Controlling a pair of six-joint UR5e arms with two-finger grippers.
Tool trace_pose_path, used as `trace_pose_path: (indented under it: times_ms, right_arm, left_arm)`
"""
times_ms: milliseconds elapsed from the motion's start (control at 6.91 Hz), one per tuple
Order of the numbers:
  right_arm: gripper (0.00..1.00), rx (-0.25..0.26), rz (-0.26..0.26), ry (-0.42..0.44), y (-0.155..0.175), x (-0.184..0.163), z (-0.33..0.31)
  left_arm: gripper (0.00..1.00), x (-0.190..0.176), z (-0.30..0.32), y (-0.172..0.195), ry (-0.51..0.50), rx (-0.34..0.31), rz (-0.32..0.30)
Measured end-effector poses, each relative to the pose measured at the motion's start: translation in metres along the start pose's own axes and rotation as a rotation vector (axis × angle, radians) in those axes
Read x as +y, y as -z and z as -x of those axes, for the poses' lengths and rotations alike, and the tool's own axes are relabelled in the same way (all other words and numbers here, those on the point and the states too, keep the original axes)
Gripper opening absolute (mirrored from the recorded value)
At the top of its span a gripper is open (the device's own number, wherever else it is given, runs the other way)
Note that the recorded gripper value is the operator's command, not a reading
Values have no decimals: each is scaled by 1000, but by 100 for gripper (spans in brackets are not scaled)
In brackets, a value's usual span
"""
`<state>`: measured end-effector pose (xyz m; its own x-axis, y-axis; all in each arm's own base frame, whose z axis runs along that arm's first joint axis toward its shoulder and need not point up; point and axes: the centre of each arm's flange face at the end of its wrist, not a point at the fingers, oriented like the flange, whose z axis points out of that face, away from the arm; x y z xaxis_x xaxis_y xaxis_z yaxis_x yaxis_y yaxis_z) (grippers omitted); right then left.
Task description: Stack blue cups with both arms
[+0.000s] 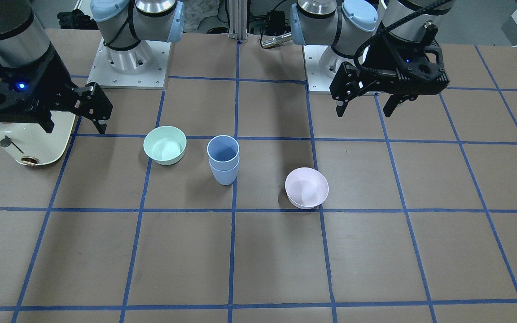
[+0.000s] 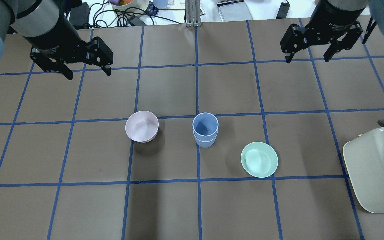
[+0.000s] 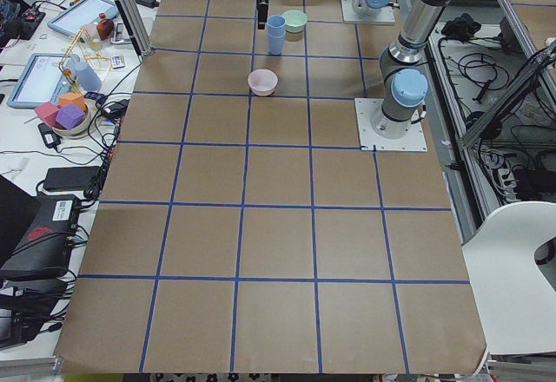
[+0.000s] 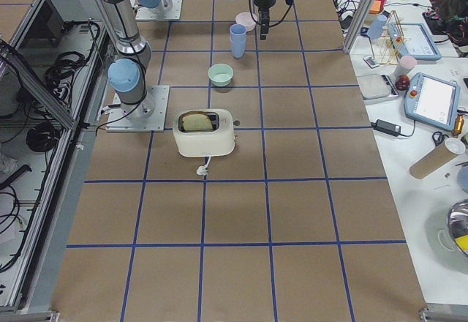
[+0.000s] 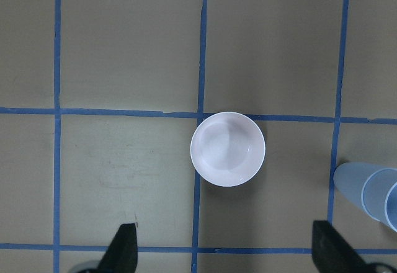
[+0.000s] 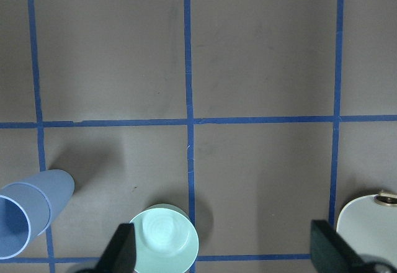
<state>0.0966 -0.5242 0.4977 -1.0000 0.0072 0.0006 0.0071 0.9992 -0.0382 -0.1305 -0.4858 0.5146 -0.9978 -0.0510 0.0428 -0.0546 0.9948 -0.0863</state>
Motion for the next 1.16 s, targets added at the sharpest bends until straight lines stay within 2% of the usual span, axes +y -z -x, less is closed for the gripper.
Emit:
trace_pose_path:
  times_ms: [579,1158]
  right_arm:
    - [100,0,-11,-4,6,5,0]
    - [100,-1,-15,15,8,7,11]
  left_arm:
    - [100,2,1,-1,1,0,5]
    - [100,10,0,-4,-2,-1,75]
